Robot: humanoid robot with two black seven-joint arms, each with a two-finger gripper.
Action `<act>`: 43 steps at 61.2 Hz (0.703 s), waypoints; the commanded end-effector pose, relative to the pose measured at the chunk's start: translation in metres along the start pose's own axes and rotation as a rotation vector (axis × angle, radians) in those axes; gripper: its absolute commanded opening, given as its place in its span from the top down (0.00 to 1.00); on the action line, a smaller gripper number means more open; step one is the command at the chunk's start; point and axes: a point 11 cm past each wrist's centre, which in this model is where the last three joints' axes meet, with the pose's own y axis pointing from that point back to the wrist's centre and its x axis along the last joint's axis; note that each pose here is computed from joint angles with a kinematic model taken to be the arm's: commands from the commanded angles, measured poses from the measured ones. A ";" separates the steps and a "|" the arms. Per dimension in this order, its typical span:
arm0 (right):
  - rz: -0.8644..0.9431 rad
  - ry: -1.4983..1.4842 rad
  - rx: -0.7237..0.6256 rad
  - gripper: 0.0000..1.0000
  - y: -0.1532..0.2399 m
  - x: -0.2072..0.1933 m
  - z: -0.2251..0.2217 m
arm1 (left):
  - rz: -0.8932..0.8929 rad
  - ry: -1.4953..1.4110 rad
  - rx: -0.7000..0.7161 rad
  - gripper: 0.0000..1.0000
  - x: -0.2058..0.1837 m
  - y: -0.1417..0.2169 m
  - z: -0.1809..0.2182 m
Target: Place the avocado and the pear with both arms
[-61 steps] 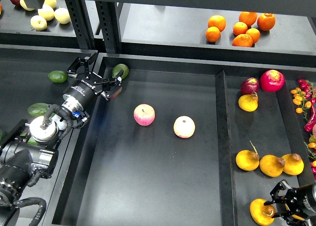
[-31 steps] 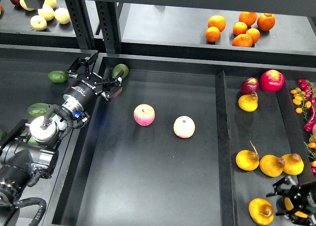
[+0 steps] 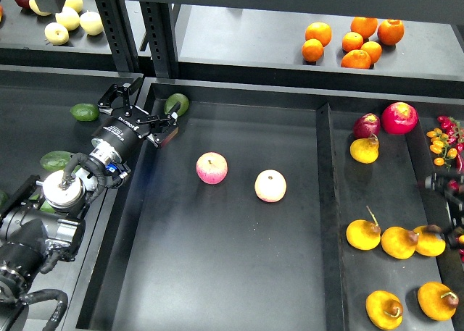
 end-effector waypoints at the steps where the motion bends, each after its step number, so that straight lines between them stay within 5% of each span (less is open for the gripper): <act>1: -0.039 -0.057 0.163 0.01 -0.012 -0.007 -0.042 | -0.005 -0.002 -0.001 0.01 -0.002 0.000 0.000; 21: -0.234 -0.245 0.377 0.01 -0.068 -0.057 -0.078 | -0.008 0.001 -0.009 0.01 -0.002 0.000 0.002; 43: -0.392 -0.459 0.429 0.01 -0.139 -0.119 -0.067 | -0.016 0.002 -0.023 0.01 -0.005 -0.001 0.005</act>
